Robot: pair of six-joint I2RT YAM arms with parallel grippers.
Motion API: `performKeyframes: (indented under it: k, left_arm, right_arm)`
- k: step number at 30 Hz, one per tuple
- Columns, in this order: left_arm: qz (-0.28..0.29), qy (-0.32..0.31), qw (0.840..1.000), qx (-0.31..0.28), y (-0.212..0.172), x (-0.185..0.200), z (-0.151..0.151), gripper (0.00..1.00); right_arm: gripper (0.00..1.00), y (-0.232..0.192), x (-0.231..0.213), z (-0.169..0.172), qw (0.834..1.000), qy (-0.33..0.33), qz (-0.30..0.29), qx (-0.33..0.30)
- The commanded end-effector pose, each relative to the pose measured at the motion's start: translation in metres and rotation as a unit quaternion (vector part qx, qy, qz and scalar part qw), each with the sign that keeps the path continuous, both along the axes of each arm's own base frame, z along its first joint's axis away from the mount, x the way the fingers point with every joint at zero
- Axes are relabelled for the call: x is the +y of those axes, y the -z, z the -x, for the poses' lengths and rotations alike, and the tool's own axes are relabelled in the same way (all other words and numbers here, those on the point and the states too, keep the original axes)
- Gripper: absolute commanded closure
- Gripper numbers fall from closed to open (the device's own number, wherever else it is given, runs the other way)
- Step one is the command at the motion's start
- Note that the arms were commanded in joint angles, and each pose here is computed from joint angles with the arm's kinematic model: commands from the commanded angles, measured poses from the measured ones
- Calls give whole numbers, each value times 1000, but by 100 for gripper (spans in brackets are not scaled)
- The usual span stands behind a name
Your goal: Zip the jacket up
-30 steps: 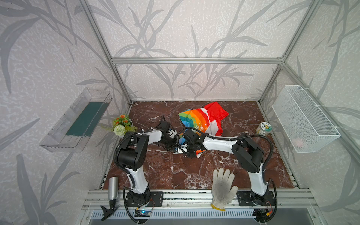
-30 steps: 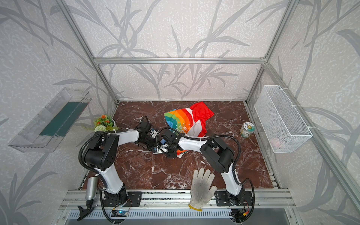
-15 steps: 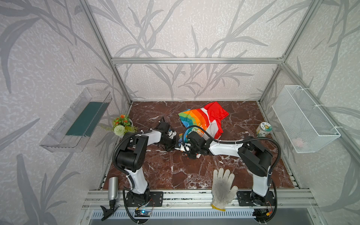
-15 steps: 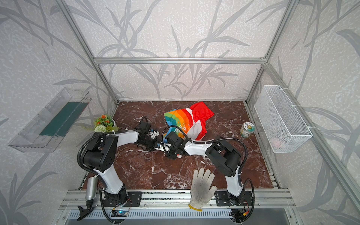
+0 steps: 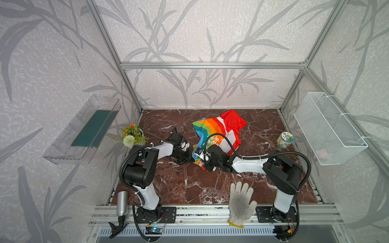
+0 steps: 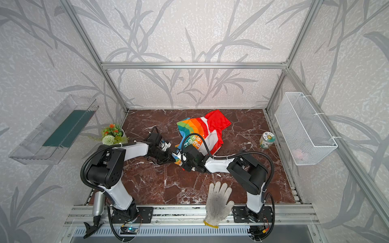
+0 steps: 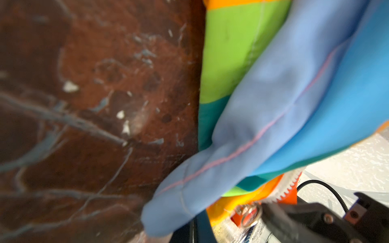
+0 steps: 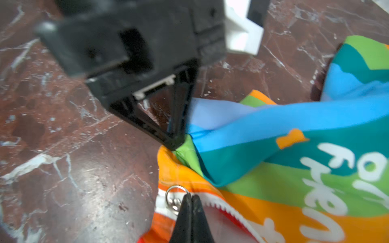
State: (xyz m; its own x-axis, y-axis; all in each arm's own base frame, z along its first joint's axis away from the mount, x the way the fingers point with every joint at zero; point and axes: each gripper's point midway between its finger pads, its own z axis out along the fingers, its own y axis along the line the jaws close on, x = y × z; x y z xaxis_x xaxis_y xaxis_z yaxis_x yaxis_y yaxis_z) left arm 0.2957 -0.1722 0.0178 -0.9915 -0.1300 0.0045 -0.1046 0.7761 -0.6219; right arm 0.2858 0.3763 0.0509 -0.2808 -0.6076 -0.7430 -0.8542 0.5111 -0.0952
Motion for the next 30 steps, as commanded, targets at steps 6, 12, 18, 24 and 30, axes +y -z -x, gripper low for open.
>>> performKeyframes:
  k: [6,12,18,24,30]
  left_arm:
    - [-34,-14,999,14,5,14,14,100]
    - [-28,-16,999,11,-1,13,14,100]
    - [-23,-22,999,6,-6,12,11,100]
    - [28,-23,999,-9,-41,-1,14,100]
    - [36,-12,998,-46,-81,-8,24,100]
  right_arm:
    - [100,-35,-12,-23,988,127,-65,-63]
    - [89,-34,0,-8,995,86,-33,-25]
    - [56,-35,-2,29,995,80,51,39]
    - [47,-44,-35,46,967,213,88,111]
    - [37,-79,-39,63,954,240,-81,159]
